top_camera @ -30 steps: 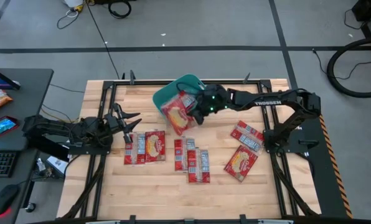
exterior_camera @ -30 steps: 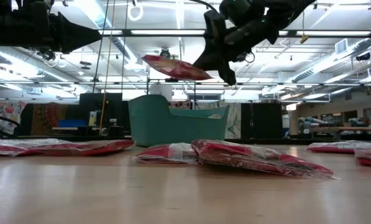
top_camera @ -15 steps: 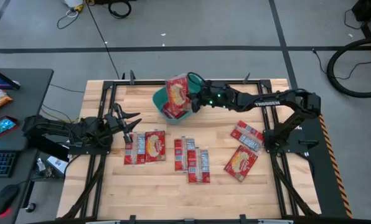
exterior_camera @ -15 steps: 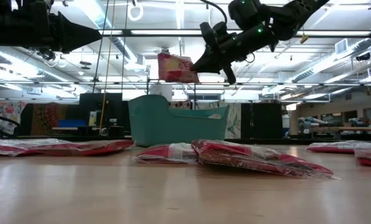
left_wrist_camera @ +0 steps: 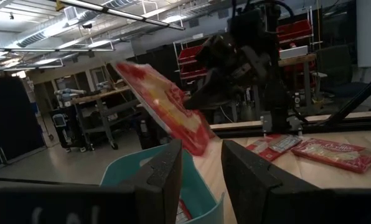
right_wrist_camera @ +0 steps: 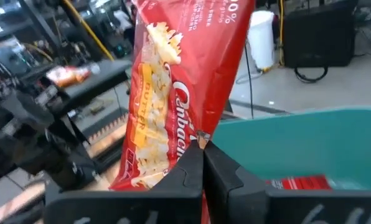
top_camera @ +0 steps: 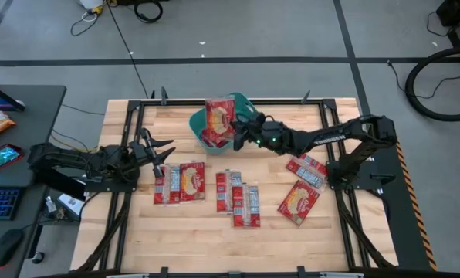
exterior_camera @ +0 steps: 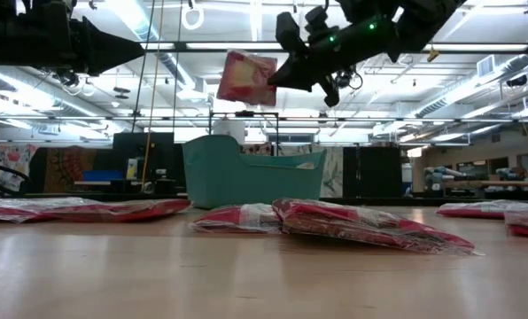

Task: Sort popcorn bags into baskets
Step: Put the popcorn bag into the blue bin

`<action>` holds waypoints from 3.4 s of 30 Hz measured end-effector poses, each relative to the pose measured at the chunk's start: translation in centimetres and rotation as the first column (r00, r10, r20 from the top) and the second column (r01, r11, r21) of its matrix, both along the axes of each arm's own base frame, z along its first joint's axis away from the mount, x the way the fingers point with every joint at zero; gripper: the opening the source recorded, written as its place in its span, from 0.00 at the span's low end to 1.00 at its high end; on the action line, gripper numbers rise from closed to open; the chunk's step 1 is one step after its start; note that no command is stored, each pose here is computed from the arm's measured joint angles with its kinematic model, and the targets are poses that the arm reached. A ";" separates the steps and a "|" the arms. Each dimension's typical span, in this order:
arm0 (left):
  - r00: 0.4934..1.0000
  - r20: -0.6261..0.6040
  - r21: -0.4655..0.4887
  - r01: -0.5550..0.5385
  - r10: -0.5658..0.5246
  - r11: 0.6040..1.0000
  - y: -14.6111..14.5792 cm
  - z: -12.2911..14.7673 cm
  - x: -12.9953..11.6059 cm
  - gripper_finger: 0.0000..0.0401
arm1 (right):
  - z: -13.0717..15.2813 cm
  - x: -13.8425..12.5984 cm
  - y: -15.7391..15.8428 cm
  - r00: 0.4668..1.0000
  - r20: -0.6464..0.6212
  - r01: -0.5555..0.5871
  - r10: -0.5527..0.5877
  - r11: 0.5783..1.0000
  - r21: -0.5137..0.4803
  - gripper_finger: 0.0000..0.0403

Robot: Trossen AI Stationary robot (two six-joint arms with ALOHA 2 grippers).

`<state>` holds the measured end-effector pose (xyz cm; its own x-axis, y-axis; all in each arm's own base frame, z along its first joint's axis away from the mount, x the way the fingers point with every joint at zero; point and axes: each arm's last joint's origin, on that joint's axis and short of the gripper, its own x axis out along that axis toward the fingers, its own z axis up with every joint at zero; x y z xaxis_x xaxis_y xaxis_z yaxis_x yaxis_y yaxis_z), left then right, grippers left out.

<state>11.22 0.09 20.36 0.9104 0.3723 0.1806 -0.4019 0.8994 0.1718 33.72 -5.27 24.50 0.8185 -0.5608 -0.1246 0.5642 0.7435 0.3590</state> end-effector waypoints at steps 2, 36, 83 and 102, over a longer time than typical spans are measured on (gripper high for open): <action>1.000 0.001 0.000 0.000 0.000 1.000 0.0 0.0 0.0 0.30 | -0.4 0.8 0.4 0.999 0.042 0.007 -0.007 1.000 -0.010 0.01; 1.000 -0.008 0.000 0.001 -0.001 1.000 0.0 -0.1 0.0 0.30 | -6.3 3.0 -0.7 0.976 0.009 0.219 -0.219 0.973 -0.066 0.01; 1.000 -0.008 0.000 0.001 -0.001 1.000 0.0 -0.1 0.0 0.30 | -6.8 2.9 -0.4 0.967 -0.036 0.251 -0.254 0.966 -0.061 0.01; 1.000 -0.007 0.000 0.001 -0.001 1.000 0.0 -0.1 0.0 0.30 | -6.8 2.9 -0.4 0.967 -0.027 0.253 -0.255 0.966 -0.050 0.01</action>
